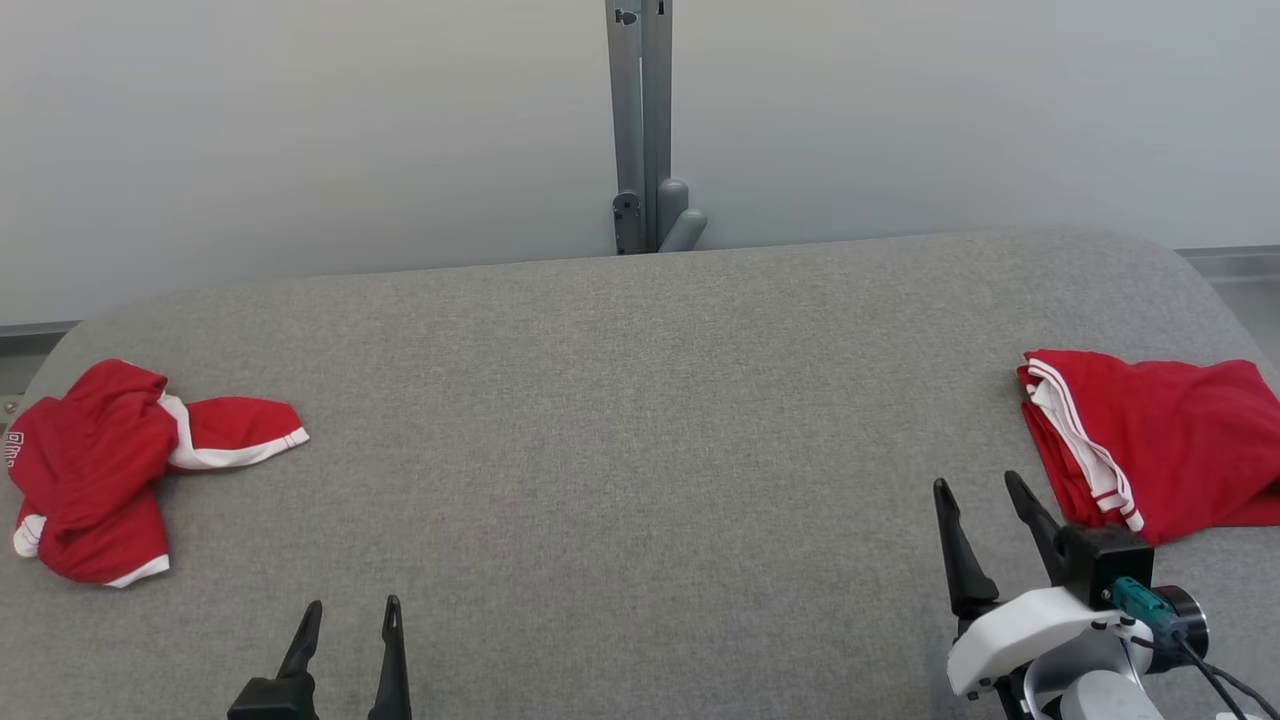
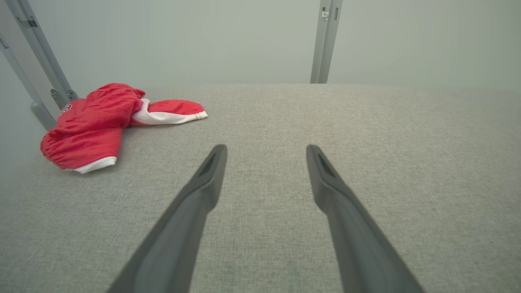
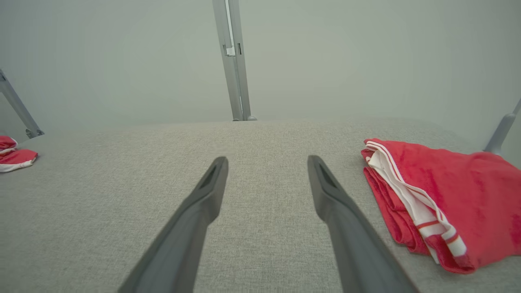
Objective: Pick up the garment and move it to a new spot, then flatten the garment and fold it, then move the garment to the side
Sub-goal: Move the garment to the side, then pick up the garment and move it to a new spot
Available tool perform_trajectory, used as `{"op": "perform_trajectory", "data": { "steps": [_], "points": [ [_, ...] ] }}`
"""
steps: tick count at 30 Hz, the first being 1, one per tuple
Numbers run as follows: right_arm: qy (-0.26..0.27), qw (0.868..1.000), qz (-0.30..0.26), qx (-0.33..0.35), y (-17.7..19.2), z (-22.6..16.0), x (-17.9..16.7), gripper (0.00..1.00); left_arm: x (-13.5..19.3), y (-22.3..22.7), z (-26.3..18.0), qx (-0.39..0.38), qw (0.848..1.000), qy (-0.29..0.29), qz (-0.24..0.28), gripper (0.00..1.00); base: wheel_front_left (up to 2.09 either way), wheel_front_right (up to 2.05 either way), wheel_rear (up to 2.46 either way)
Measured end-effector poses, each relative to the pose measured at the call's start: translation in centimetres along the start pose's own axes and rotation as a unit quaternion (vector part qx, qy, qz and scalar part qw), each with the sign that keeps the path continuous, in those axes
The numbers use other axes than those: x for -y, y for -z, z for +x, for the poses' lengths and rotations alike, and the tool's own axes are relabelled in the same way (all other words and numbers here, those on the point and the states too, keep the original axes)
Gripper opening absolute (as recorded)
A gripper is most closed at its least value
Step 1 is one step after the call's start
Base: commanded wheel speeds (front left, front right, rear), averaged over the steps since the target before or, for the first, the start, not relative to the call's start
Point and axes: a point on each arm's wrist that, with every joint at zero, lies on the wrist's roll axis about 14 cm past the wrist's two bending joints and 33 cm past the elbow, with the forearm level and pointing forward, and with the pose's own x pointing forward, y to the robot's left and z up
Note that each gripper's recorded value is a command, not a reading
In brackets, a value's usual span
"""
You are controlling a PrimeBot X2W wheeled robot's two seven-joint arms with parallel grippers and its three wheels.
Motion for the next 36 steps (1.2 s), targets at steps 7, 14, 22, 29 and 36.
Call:
{"op": "perform_trajectory", "data": {
  "steps": [7,14,22,29,36],
  "points": [
    [-0.007,1.0,0.006,-0.007,0.5,-0.2,-0.5,1.0,-0.1,-0.2,0.1,0.002,1.0,-0.002,-0.001,1.0,0.0,0.0,0.0],
    [-0.035,0.999,0.005,-0.016,1.1,0.6,-2.3,1.0,-1.8,-0.1,-0.3,0.003,0.999,-0.035,-0.011,1.0,0.0,0.0,0.0],
    [-0.116,0.993,0.014,-0.026,1.9,2.6,-7.9,1.0,-7.0,-0.2,-2.8,0.007,0.993,-0.119,-0.01,1.0,0.0,0.0,0.0],
    [-0.207,0.978,0.019,-0.036,2.6,4.1,-14.3,1.0,-12.0,0.0,-7.3,0.009,0.977,-0.214,-0.014,1.0,0.0,0.0,0.0],
    [-0.305,0.951,0.022,-0.04,2.9,4.7,-21.5,1.0,-15.6,0.4,-12.5,0.013,0.952,-0.303,-0.036,1.0,0.0,0.0,0.0]
  ]
}}
